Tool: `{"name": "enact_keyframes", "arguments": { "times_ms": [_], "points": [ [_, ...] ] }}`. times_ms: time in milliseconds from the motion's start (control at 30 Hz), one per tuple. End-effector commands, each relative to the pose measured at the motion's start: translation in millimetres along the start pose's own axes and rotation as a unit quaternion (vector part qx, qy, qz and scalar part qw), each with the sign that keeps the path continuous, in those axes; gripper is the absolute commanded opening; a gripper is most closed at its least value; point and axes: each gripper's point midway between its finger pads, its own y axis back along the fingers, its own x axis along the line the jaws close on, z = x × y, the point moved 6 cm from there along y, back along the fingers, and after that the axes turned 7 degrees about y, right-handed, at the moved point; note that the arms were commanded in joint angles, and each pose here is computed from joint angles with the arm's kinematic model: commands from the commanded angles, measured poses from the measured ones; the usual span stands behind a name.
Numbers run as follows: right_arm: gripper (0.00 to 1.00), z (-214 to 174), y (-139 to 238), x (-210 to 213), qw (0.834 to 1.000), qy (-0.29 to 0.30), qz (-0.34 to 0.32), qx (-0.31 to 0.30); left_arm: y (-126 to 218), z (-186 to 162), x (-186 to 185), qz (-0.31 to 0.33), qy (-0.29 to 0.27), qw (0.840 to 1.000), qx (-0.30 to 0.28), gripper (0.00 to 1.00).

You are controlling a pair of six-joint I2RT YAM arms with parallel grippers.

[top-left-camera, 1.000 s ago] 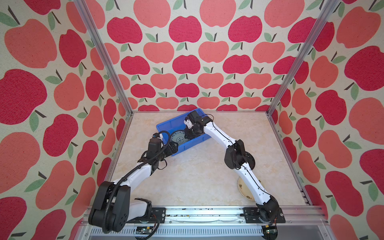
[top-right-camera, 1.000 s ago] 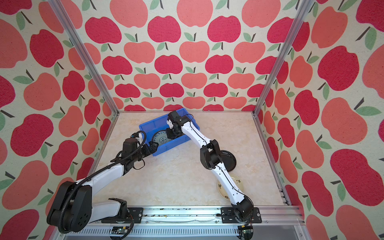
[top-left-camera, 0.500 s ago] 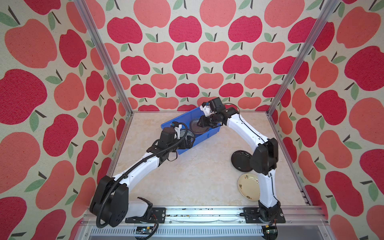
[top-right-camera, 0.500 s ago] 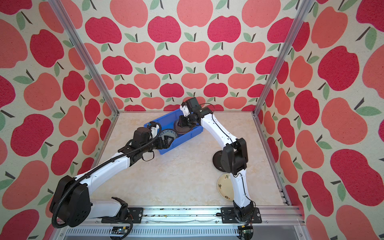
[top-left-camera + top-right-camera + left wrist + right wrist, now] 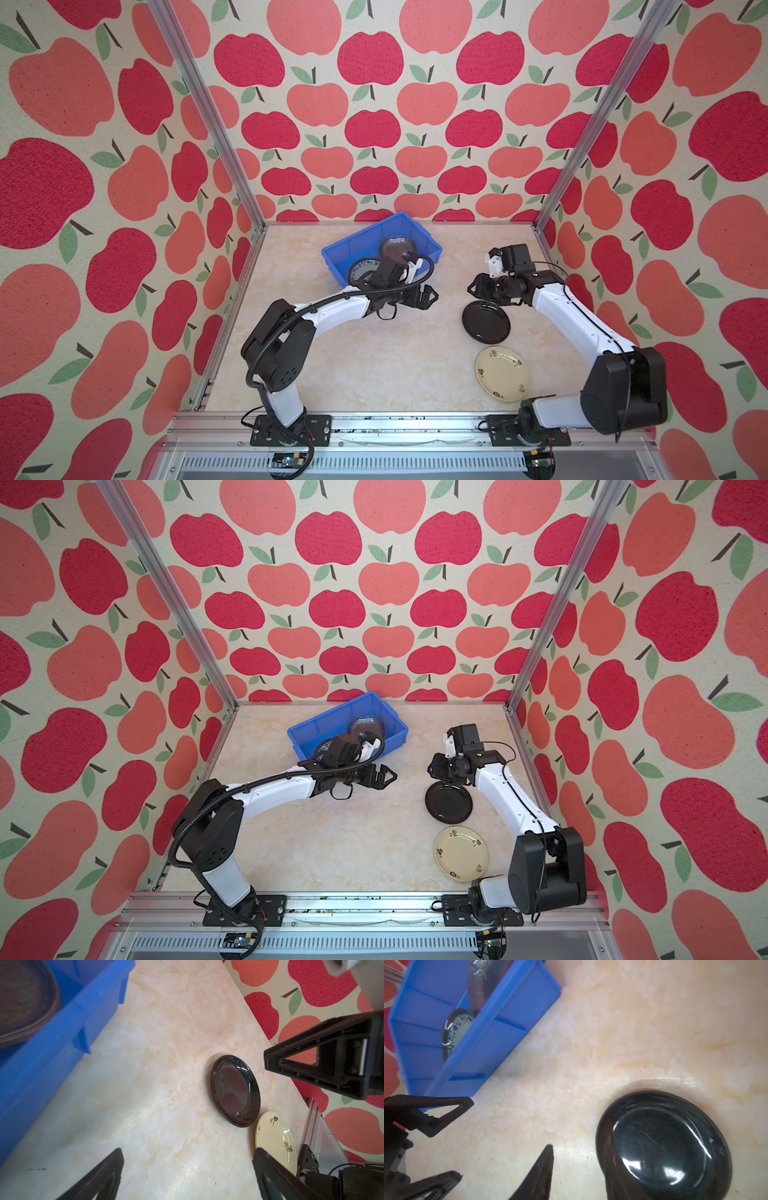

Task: Place the plates into the plastic bin on the countertop
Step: 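Reach the left gripper to the black plate on the table while the right withdraws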

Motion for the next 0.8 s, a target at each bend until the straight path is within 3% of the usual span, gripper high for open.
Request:
{"name": "enact_keyframes", "arguments": {
  "times_ms": [0, 100, 233, 433, 767],
  "points": [
    [0.45, 5.3, 17.8, -14.3, 0.996, -0.049, 0.023, -0.066, -18.3, 5.4, -21.3, -0.056, -0.024, 0.998, 0.017, 1.00],
    [0.46, -1.6, 22.3, -35.1, 0.991, -0.094, 0.022, -0.095, -39.9, 1.1, -22.8, -0.063, -0.019, 0.997, 0.042, 0.96],
    [0.45, -10.3, 23.3, -55.4, 0.981, -0.145, 0.031, -0.127, -68.5, -7.1, -18.4, -0.069, 0.001, 0.995, 0.071, 0.84],
    [0.39, -16.5, 21.9, -58.7, 0.979, -0.151, 0.044, -0.133, -96.4, -15.0, -14.8, -0.075, 0.021, 0.993, 0.088, 0.70],
    [0.38, -24.8, 19.1, -58.9, 0.975, -0.159, 0.056, -0.147, -131.9, -26.4, -24.8, -0.094, 0.058, 0.986, 0.123, 0.62]
  ]
}}
